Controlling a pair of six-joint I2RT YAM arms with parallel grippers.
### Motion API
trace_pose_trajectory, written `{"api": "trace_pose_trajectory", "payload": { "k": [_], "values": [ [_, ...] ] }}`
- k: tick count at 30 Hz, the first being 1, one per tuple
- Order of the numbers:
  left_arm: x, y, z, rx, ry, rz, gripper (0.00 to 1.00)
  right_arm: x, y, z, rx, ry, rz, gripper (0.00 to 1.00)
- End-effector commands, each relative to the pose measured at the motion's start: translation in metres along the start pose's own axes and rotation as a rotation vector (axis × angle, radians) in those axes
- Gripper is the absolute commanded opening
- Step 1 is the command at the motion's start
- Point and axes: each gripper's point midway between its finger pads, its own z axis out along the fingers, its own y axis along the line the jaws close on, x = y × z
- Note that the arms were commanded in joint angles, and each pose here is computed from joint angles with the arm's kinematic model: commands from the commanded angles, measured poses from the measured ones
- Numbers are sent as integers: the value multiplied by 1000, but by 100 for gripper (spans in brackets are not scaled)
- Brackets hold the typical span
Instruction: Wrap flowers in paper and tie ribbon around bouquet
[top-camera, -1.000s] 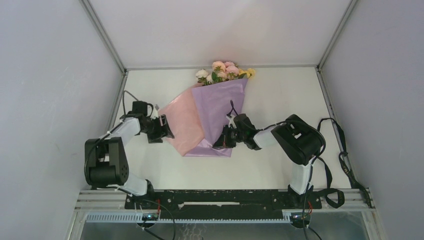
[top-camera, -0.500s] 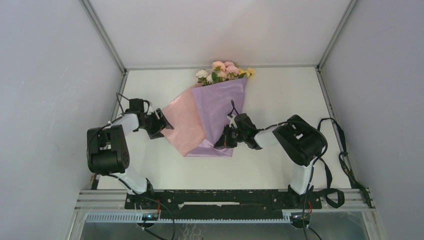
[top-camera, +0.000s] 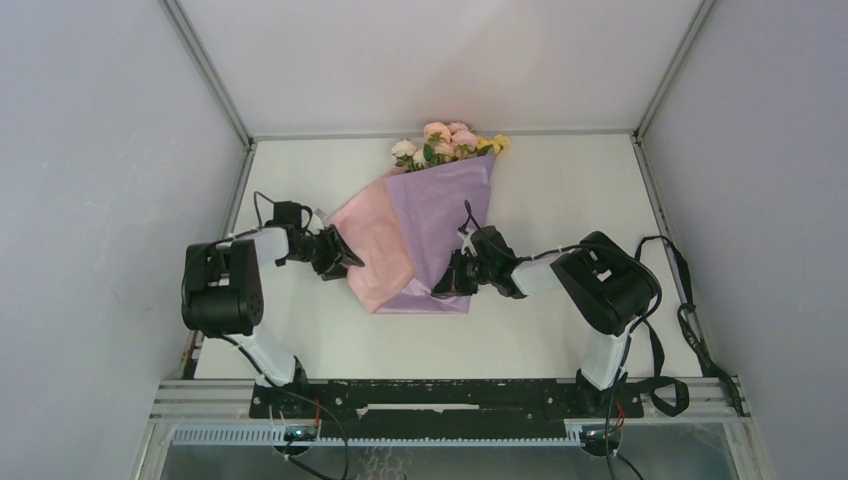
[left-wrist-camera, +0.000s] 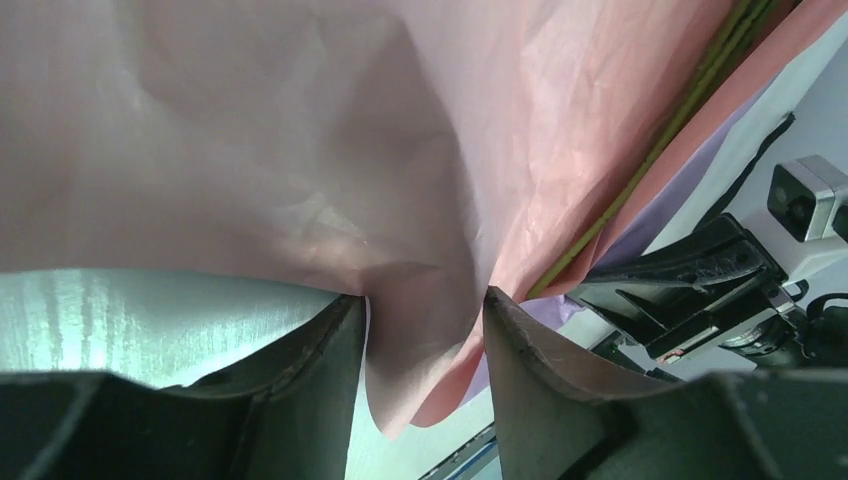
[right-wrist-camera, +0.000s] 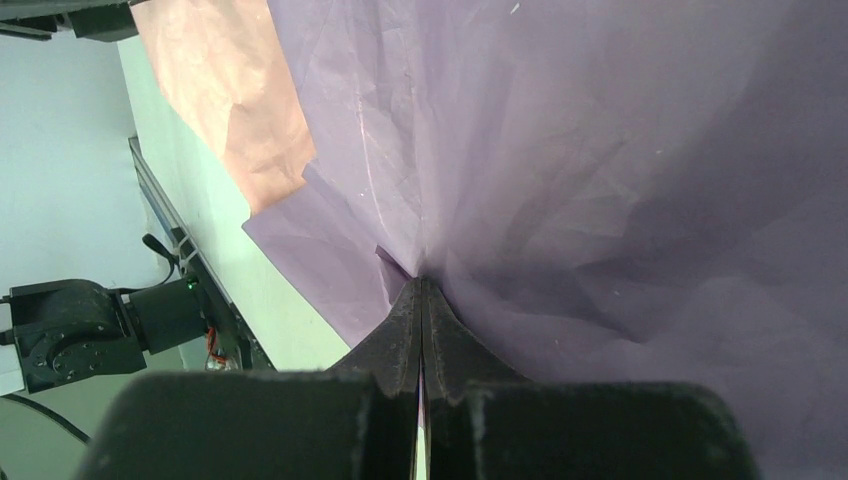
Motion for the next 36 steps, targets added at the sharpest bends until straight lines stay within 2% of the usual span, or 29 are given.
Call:
{"api": "trace_pose_trajectory", "payload": {
  "k": [1,7,13,17,22,27,36],
  "values": [
    [18,-4,-8,12,19,-23,54,21,-50,-8,184,39,18,0],
    [35,2,-12,0,33,-37,65,21,-50,-8,185,40,20,0],
    [36,-1,3,35,77,-65,60,20,-51,-8,186,40,23,0],
    [45,-17,2,95,80,-40,59,20,-53,-9,192,39,25,0],
    [53,-46,-9,179,49,33,70,19,-53,-8,190,38,28,0],
    [54,-37,-13,149,-47,53,79,19,-54,-9,191,39,26,0],
    [58,-27,-10,124,-80,18,73,20,-57,-9,199,43,24,0]
  ]
}}
